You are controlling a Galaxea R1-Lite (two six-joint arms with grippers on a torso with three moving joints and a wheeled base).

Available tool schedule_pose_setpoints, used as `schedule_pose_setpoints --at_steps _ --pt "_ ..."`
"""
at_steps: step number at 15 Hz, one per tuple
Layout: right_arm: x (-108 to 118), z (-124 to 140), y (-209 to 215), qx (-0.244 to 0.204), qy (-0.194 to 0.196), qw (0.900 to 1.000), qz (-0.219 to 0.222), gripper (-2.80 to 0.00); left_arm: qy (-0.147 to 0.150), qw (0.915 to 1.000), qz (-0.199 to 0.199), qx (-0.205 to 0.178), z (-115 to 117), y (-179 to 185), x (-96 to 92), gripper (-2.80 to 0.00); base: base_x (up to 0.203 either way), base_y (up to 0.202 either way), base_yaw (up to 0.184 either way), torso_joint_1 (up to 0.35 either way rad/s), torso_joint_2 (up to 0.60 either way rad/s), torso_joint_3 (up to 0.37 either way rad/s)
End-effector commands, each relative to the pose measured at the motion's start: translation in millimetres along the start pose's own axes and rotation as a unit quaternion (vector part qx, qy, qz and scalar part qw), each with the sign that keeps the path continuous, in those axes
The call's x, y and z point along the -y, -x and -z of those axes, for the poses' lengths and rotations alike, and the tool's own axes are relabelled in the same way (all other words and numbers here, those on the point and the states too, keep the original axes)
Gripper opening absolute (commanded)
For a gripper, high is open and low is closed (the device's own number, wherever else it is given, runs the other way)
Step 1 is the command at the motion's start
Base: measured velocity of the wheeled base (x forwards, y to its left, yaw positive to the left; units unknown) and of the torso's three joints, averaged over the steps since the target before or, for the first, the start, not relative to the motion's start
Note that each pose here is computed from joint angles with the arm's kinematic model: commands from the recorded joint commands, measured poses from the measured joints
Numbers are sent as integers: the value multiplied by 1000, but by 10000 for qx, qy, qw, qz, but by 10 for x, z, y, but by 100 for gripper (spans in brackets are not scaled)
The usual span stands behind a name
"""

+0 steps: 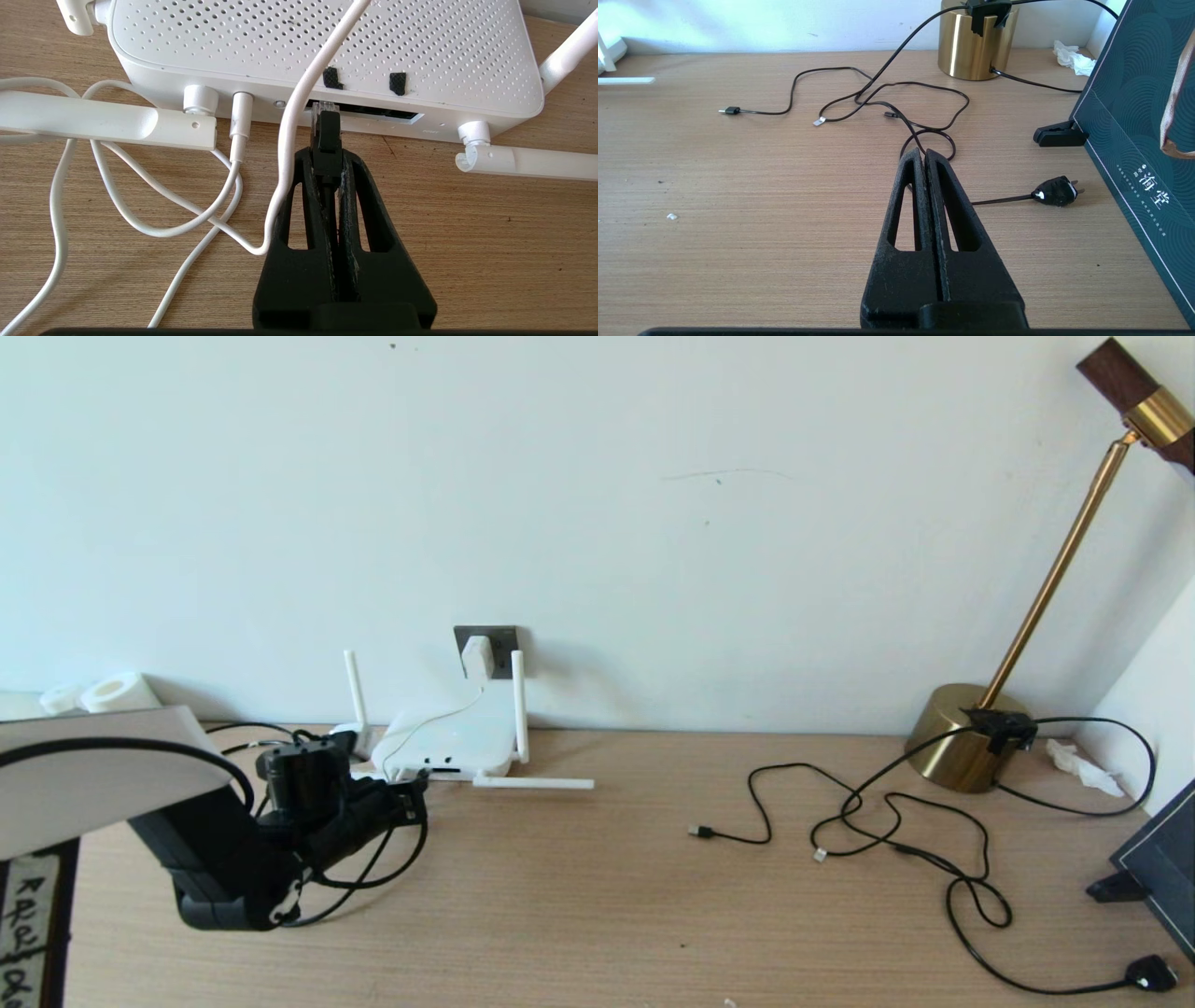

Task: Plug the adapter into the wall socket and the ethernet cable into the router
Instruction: Plug cable into router interface

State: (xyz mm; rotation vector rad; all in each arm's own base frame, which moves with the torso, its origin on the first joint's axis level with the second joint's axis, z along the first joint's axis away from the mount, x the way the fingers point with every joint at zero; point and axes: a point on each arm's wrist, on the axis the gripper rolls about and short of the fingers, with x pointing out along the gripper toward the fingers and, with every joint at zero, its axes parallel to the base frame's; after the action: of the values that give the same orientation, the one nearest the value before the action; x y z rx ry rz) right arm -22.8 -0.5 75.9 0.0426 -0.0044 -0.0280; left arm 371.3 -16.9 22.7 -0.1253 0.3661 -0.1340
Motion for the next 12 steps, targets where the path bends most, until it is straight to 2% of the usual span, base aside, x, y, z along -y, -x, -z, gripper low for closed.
schedule_pose_setpoints --at_steps 1,12 --pt "0 -1 0 4 -2 10000 -3 -280 1 10000 11 8 4 0 5 -280 0 0 0 0 0 0" --pt "0 -1 -1 -1 -2 10000 0 -280 -5 10000 13 30 -7 -6 5 -280 0 0 0 0 0 0"
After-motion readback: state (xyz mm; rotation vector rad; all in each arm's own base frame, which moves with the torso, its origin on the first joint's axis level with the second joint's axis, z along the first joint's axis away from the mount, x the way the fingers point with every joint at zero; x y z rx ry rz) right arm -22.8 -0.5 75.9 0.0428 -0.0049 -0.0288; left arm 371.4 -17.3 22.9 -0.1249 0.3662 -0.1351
